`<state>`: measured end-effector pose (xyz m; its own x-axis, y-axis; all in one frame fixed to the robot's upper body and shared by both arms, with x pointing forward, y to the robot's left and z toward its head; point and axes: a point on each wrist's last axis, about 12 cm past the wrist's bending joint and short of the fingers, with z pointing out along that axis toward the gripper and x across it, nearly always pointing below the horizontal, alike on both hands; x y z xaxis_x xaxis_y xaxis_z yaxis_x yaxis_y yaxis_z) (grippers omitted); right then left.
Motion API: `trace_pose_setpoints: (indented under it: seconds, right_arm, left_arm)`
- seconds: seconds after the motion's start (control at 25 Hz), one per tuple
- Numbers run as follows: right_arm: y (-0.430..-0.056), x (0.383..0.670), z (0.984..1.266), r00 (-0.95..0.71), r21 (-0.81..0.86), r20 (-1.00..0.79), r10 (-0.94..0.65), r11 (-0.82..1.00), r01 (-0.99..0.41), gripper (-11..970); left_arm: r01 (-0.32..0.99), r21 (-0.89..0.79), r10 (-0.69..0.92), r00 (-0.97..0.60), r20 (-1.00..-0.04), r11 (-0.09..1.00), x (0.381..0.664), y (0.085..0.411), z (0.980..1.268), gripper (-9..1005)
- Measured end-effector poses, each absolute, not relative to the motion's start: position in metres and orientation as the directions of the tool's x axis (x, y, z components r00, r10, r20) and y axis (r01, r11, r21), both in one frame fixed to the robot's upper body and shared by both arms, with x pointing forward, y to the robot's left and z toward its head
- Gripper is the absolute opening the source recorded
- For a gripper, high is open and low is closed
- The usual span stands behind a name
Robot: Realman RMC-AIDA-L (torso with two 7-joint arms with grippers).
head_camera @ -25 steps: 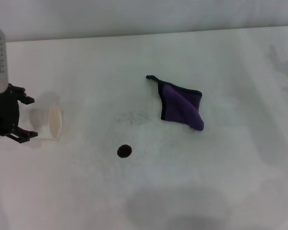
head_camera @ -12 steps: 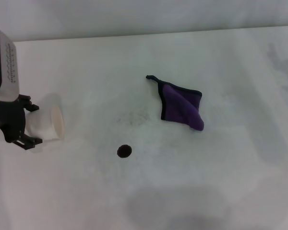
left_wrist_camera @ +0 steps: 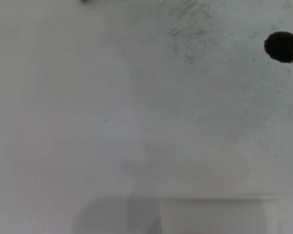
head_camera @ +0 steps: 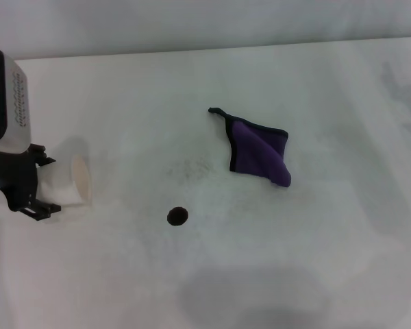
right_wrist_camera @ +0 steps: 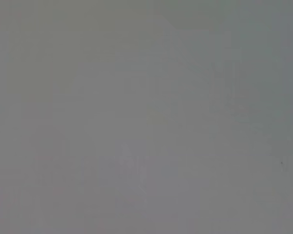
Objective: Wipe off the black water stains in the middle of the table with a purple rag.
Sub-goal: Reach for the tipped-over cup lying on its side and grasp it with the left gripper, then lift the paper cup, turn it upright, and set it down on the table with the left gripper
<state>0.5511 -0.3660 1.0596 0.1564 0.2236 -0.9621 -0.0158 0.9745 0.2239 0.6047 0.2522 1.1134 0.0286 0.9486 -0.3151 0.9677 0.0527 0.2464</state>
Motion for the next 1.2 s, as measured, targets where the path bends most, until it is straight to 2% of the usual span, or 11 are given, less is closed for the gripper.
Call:
trace_pose_setpoints:
  seconds: [0.28, 0.52, 0.84, 0.88, 1.2]
  right_arm:
    - [-0.367, 0.55, 1.059, 0.157, 0.226, -0.962, 0.225, 0.974, -0.014, 829]
    - [-0.366, 0.55, 1.06, 0.158, 0.226, -0.961, 0.226, 0.974, -0.016, 829]
    - [-0.366, 0.552, 1.06, 0.156, 0.228, -0.961, 0.227, 0.974, -0.015, 829]
    - [-0.366, 0.552, 1.06, 0.156, 0.228, -0.961, 0.227, 0.974, -0.015, 829]
    - [-0.367, 0.554, 1.06, 0.149, 0.225, -0.963, 0.224, 0.974, -0.009, 829]
  left_arm:
    - [0.962, 0.262, 0.946, 0.015, -0.324, 0.074, 0.607, 0.252, 1.115, 846]
    - [0.931, 0.322, 0.93, -0.049, -0.364, 0.175, 0.617, 0.253, 1.119, 844]
    - [0.864, 0.361, 0.815, -0.091, -0.572, 0.35, 0.626, 0.246, 1.122, 843]
    - [0.864, 0.361, 0.815, -0.091, -0.572, 0.35, 0.626, 0.246, 1.122, 843]
    - [0.777, 0.28, 0.585, -0.137, -0.799, 0.564, 0.612, 0.257, 1.095, 843]
